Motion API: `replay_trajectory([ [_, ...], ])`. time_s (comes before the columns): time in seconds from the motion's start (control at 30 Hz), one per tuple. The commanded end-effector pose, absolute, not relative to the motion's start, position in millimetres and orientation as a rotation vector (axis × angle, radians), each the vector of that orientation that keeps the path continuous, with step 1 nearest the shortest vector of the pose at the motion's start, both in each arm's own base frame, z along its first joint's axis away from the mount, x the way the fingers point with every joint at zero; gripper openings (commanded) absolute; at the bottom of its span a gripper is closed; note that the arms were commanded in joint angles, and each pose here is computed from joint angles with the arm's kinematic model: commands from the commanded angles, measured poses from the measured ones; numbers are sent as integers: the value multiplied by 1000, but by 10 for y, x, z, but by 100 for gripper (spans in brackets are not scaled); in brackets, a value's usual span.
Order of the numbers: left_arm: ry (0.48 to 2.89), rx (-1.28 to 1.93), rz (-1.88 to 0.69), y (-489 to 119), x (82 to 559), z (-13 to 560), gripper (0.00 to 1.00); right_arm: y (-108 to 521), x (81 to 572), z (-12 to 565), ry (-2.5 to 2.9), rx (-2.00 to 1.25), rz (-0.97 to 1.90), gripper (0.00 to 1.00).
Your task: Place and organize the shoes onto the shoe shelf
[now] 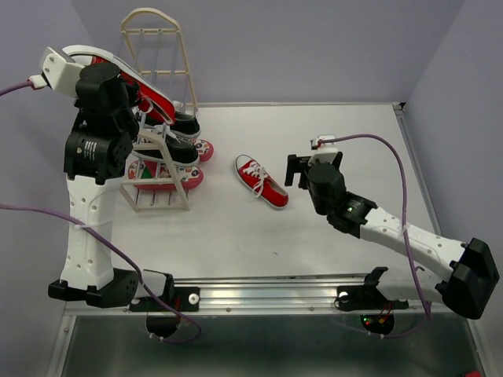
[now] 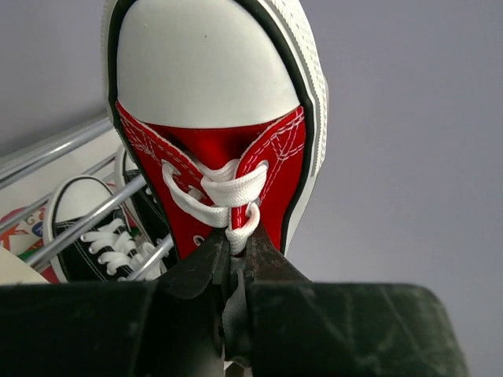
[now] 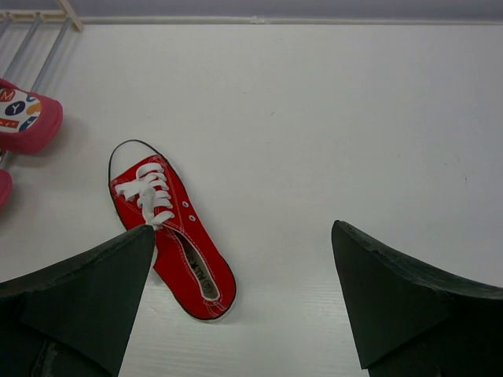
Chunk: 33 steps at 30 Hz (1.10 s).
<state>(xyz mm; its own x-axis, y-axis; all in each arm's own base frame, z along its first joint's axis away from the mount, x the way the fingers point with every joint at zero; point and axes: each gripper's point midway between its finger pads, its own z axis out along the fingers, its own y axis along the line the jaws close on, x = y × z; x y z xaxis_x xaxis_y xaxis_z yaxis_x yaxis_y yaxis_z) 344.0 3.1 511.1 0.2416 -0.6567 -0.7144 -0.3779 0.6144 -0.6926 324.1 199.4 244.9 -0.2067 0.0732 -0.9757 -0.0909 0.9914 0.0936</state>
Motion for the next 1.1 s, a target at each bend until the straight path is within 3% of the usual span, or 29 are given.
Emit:
replay_trajectory([
  [0.0,1330,-961,-275,207,3575,5204,0,1941,3313,2719,1713,49,124,100],
  [0.3,1482,-952,-233,371,4041,4769,2,1908,3345,2668,1723,37,66,100],
  [0.33,1486,-960,-234,377,4060,4736,6,1899,3346,2669,1723,39,61,100],
  [0.37,1490,-956,-237,380,4094,4702,22,1897,3349,2667,1722,43,60,100],
  [0.43,1493,-944,-253,351,4117,4696,38,1893,3356,2666,1722,45,52,100],
  [0.47,1495,-940,-257,343,4132,4685,58,1895,3358,2665,1723,44,51,100],
  [0.6,1492,-951,-268,336,4137,4663,81,1904,3352,2660,1724,41,60,100],
  [0.9,1467,-934,-310,292,4034,4694,93,1987,3312,2652,1732,-46,95,100],
  [0.97,1454,-916,-335,261,3977,4751,99,2102,3274,2611,1744,-115,150,100],
  [1.07,1441,-843,-380,174,3875,4901,99,2481,3080,2428,1777,-382,325,100],
])
